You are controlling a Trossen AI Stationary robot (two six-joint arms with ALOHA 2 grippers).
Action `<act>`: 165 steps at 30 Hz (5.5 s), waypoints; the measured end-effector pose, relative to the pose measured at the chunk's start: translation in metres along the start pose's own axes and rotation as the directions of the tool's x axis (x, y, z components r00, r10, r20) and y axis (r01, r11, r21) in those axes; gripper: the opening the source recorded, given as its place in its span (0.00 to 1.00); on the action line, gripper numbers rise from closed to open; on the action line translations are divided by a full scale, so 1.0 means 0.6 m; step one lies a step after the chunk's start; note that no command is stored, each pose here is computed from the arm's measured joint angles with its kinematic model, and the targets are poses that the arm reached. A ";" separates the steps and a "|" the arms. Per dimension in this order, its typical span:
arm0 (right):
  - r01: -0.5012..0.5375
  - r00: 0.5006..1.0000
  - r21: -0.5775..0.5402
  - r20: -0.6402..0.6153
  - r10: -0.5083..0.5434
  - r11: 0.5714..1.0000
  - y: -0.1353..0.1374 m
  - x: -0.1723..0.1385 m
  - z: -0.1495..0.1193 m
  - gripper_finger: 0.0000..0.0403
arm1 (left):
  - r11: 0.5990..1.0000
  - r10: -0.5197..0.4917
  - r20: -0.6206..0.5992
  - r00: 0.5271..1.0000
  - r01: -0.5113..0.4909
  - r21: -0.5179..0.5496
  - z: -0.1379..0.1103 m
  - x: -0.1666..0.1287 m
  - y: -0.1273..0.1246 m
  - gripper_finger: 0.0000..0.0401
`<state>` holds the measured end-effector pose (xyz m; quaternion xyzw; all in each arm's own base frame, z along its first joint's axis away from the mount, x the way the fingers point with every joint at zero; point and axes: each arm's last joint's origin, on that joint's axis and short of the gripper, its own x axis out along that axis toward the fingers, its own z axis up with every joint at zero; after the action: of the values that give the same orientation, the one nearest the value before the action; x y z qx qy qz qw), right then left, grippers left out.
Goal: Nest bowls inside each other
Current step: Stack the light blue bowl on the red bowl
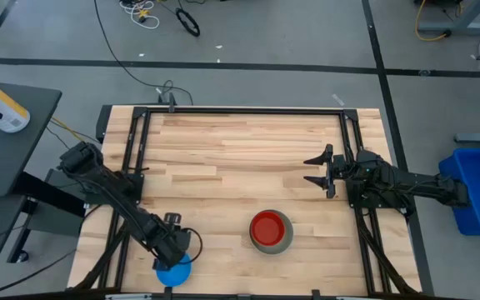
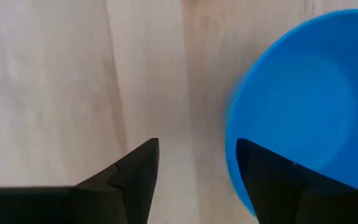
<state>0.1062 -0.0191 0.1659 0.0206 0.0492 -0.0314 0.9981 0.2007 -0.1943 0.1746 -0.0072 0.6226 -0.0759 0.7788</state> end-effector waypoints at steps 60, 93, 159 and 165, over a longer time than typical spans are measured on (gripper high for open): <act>-0.001 1.000 0.023 0.015 0.000 1.000 0.000 0.000 0.002 0.58 | 0.939 -0.117 0.920 0.375 -0.260 0.225 0.038 -0.075 0.038 0.01; -0.001 1.000 0.022 0.027 0.001 1.000 0.000 0.000 0.004 0.67 | 0.983 0.128 0.972 0.198 -0.156 -0.098 -0.197 -0.076 0.288 0.01; -0.002 1.000 0.098 0.016 0.000 0.995 0.000 0.000 0.003 0.66 | 0.892 -0.240 0.635 0.734 -0.093 0.443 0.363 -0.016 0.292 0.01; -0.001 1.000 0.102 0.012 0.000 0.995 0.000 0.001 0.002 0.63 | 0.889 -0.235 0.612 0.755 -0.088 0.450 0.359 -0.013 0.292 0.01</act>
<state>0.1068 -0.0193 0.1672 0.0715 0.0414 -0.0338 0.9960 0.4272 -0.0379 0.2122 0.1226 0.2764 -0.2425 0.9218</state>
